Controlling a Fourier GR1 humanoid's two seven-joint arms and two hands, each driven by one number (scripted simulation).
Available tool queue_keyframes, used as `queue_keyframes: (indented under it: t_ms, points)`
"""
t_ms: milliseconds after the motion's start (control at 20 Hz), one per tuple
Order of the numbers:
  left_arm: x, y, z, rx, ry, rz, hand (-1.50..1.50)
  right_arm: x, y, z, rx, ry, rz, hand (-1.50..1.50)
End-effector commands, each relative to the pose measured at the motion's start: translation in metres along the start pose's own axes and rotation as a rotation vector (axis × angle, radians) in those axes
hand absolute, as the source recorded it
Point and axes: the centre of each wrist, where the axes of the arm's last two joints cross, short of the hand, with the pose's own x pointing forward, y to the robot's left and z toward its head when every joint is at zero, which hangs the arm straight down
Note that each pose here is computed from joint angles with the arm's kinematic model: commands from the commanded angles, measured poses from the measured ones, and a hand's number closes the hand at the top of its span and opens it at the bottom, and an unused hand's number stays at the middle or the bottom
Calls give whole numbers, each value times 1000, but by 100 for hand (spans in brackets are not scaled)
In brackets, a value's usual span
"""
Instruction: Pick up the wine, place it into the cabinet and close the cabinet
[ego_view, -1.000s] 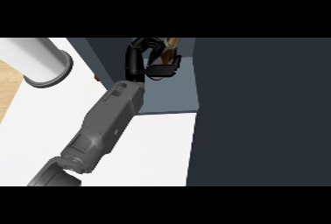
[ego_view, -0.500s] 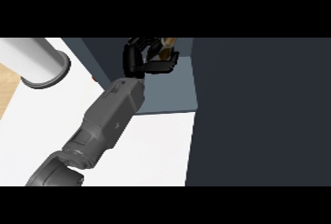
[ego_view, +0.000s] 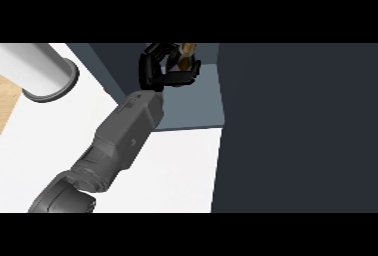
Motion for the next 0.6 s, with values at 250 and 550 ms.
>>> queue_keyframes:
  t_ms: [250, 550]
  points:
    - [-18, 12, 12, 33, 34, -105, -150, 15, -1, 8, 29, -15, -28, -150]
    - [0, 9, -4, 34, 31, -163, -150, 8, -6, 1, 9, -32, -22, -150]
